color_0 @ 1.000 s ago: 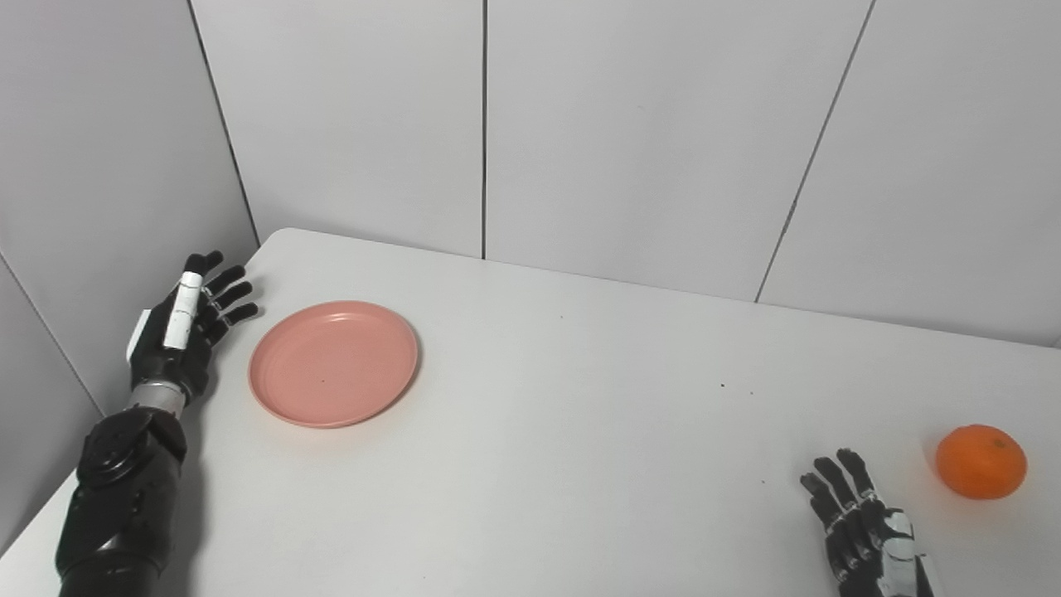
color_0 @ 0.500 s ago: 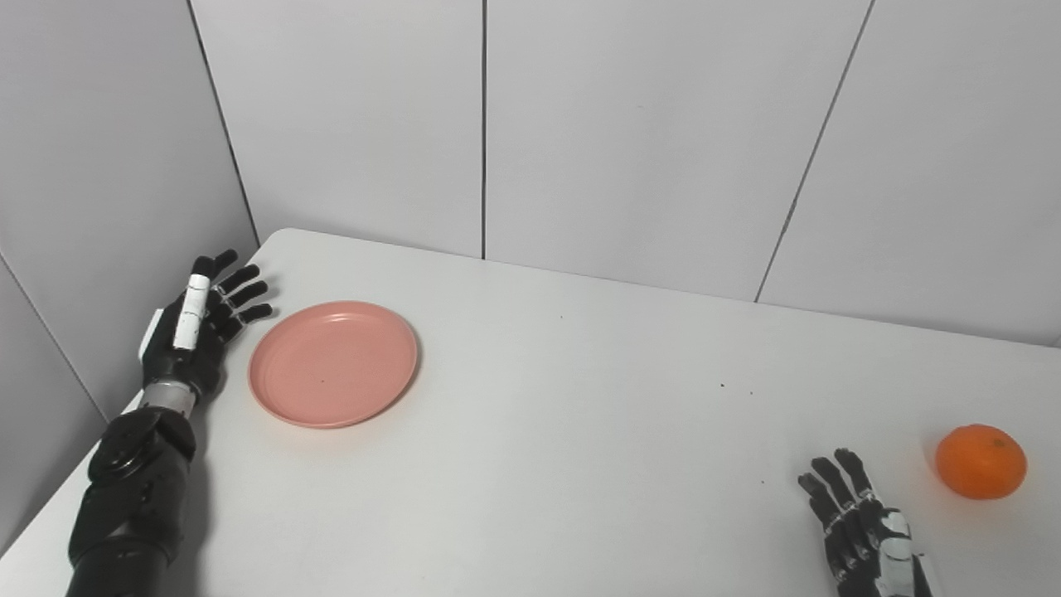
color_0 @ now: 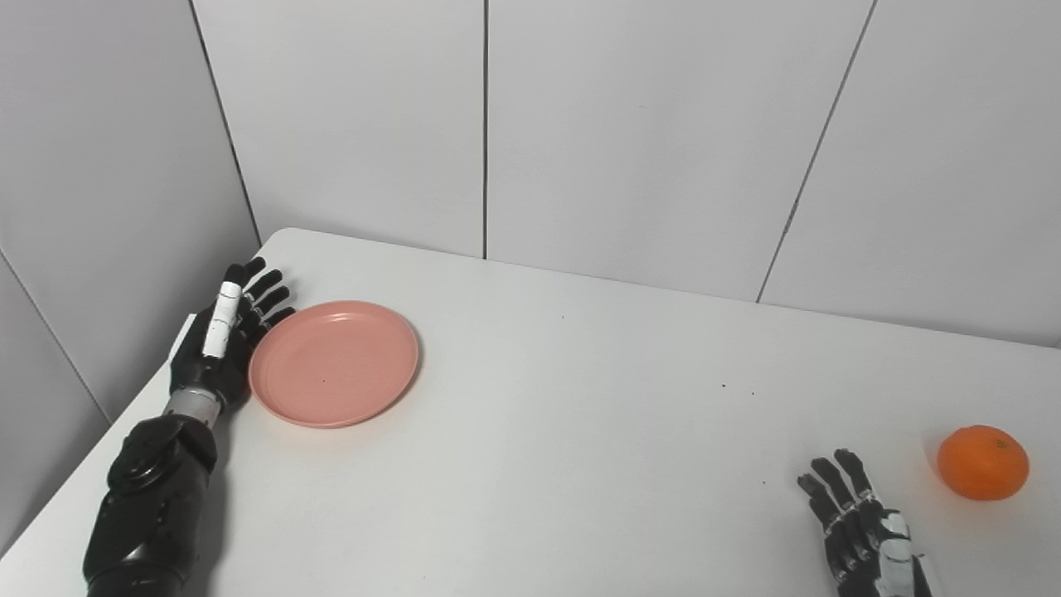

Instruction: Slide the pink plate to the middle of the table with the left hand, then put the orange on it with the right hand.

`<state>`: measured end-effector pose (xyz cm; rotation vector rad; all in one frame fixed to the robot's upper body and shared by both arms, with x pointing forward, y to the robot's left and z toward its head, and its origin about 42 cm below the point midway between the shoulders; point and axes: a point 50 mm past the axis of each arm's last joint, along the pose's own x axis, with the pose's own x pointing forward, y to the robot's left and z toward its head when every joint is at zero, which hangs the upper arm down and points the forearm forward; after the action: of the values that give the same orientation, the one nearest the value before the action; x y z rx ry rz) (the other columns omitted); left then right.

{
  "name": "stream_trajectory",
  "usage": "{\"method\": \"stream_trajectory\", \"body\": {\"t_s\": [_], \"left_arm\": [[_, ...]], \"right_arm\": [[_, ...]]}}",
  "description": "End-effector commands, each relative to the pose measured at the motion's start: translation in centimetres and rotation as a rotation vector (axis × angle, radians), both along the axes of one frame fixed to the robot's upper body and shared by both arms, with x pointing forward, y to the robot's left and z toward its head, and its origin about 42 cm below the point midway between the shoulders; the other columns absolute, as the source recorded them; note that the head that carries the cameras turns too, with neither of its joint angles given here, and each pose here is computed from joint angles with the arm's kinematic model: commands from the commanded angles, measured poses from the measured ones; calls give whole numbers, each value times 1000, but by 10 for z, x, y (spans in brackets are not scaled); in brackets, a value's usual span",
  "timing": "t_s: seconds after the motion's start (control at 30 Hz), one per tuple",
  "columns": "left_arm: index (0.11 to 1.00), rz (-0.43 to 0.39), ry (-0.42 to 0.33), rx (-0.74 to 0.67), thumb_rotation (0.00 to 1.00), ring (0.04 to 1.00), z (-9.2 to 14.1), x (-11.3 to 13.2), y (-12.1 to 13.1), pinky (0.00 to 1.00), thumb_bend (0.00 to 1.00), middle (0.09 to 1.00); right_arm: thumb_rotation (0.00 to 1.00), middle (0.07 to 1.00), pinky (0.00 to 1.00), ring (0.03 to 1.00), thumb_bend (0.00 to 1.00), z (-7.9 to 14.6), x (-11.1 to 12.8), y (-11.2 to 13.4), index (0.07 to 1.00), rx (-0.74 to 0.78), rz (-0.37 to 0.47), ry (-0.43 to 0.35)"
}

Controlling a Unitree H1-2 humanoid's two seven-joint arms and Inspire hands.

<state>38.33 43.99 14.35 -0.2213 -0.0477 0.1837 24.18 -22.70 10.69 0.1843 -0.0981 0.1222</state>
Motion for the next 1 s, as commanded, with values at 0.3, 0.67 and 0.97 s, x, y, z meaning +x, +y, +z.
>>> {"method": "stream_trajectory", "body": {"t_s": [0.3, 0.67, 0.97], "left_arm": [[909, -11, 14, -42, 782, 931, 12, 3, -13, 924, 876, 892], [882, -39, 38, -66, 777, 900, 12, 0, -33, 883, 887, 882], [885, -101, 26, -102, 778, 885, 8, -3, -57, 856, 866, 873]], "right_arm": [[1000, 904, 1000, 892, 790, -27, -18, 9, 942, 27, 11, 95], [1000, 893, 1000, 884, 800, -26, -18, 11, 930, 16, 9, 87], [998, 889, 1000, 876, 794, -25, -18, 13, 927, 15, 9, 81]]}}
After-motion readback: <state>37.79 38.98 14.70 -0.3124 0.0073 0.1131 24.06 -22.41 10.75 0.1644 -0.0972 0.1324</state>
